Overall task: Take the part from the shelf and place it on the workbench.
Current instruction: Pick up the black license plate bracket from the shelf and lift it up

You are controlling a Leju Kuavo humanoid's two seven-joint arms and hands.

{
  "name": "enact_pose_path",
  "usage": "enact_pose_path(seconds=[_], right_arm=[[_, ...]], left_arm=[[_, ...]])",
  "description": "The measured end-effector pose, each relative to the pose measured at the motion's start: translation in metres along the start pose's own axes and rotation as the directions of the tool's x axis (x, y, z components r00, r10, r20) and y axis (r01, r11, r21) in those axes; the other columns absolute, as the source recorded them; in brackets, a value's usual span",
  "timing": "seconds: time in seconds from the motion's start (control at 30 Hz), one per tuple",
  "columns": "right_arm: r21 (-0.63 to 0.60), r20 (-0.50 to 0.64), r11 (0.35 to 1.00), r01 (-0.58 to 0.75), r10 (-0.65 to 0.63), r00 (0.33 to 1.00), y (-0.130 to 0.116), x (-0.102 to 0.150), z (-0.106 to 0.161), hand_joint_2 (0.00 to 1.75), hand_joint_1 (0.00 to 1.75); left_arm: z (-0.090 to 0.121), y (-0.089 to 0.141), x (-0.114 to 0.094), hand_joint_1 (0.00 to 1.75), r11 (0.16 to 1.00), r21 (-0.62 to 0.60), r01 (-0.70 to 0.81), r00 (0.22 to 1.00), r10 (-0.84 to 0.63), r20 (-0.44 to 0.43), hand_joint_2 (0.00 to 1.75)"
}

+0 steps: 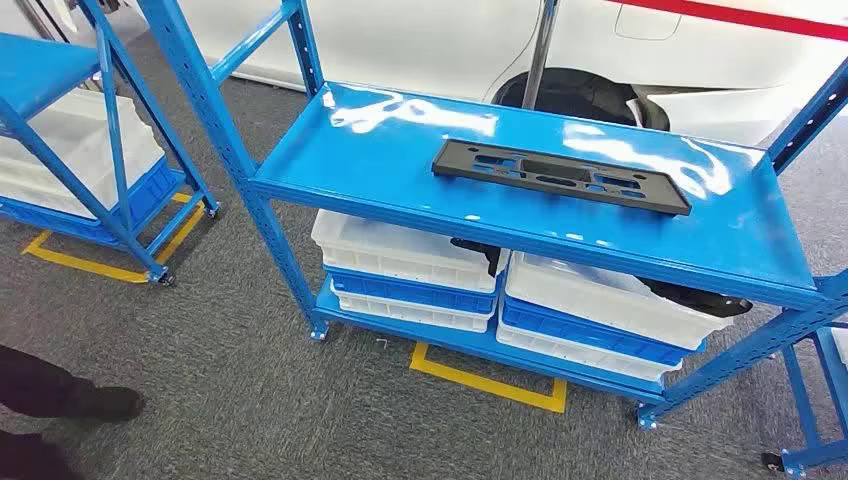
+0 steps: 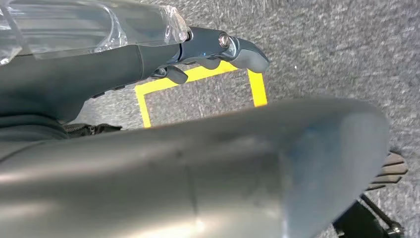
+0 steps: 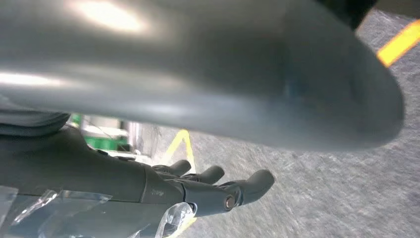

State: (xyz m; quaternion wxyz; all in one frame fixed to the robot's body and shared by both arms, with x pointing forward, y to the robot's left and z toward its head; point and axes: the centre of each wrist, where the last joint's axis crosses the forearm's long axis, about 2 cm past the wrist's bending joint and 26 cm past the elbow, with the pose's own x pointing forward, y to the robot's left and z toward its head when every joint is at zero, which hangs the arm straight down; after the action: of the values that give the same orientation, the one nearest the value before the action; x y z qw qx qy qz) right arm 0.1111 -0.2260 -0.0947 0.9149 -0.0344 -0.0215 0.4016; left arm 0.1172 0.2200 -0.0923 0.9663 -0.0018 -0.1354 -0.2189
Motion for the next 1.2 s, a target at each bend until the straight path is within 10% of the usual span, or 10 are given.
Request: enact_pose_path(seconds=[1.2], right_arm=[[0.002, -0.032, 1.0, 0.015, -0.015, 0.999, 0.0013, 0.0039, 0.0009, 0.0, 0.0]], left_arm=[[-0.0003, 0.0039, 0.0009, 0.0, 1.0, -0.007, 0.005, 1.0, -0.005, -0.004, 0.0]])
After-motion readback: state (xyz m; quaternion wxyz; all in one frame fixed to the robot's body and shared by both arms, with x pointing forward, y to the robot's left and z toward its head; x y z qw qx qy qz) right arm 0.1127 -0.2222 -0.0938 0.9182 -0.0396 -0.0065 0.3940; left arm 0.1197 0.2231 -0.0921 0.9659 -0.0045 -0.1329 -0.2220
